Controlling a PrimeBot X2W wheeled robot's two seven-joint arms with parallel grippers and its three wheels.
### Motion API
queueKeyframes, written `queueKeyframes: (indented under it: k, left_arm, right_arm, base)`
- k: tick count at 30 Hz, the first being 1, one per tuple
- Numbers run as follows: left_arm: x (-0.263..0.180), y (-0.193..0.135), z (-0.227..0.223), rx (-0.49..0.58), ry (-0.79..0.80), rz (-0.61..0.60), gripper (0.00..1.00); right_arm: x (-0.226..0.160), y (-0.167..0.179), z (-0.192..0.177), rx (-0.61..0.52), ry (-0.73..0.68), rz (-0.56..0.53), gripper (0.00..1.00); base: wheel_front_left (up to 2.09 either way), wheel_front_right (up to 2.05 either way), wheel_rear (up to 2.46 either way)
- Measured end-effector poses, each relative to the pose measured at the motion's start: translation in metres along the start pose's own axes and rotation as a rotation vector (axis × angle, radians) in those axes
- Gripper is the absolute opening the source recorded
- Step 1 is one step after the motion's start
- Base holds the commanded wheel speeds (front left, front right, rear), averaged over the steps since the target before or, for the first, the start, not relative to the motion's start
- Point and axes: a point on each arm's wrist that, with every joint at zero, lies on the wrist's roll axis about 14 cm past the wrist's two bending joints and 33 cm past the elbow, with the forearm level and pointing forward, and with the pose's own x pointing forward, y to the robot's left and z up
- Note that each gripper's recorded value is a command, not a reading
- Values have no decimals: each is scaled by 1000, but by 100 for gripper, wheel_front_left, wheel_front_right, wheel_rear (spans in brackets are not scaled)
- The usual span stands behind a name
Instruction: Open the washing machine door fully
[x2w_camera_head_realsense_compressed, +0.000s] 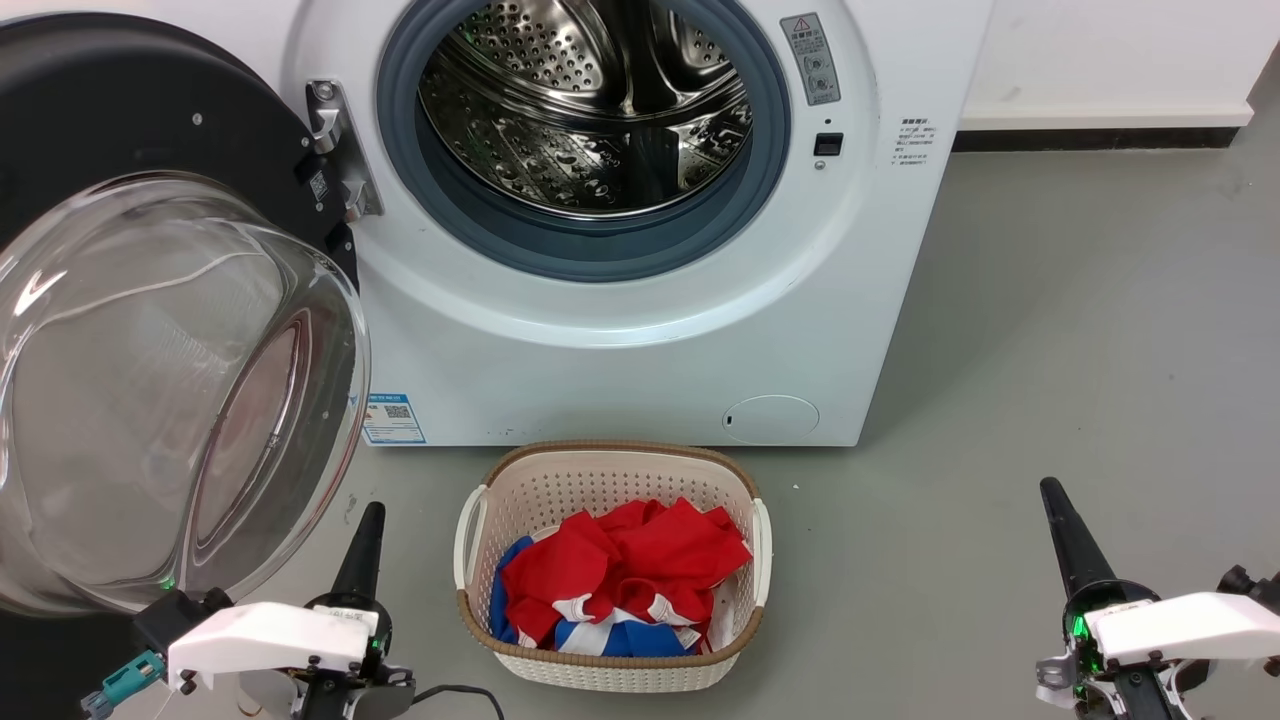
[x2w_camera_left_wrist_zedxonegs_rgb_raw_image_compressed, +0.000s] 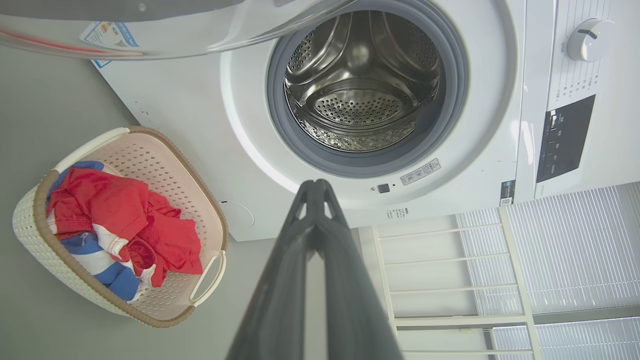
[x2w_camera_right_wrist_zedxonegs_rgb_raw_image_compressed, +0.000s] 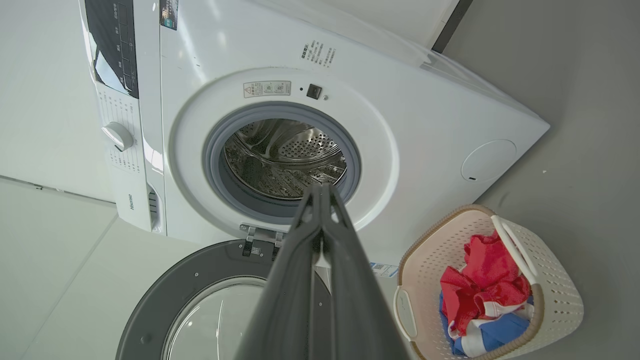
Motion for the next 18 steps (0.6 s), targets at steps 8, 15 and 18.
queueKeyframes:
  k: [8,15,18]
  left_arm:
    - [1,-3,3,-88,-8,-17,0]
    - [1,-4,6,-142,-11,-28,0]
    - [1,-6,7,-166,-14,-38,0]
  right_arm:
    - [3,1,2,84,-5,5,0]
    - [4,0,4,142,-8,3,0]
    - [5,1,5,167,-12,7,0]
  base:
    - [0,0,0]
    - [0,0,0]
    - [0,0,0]
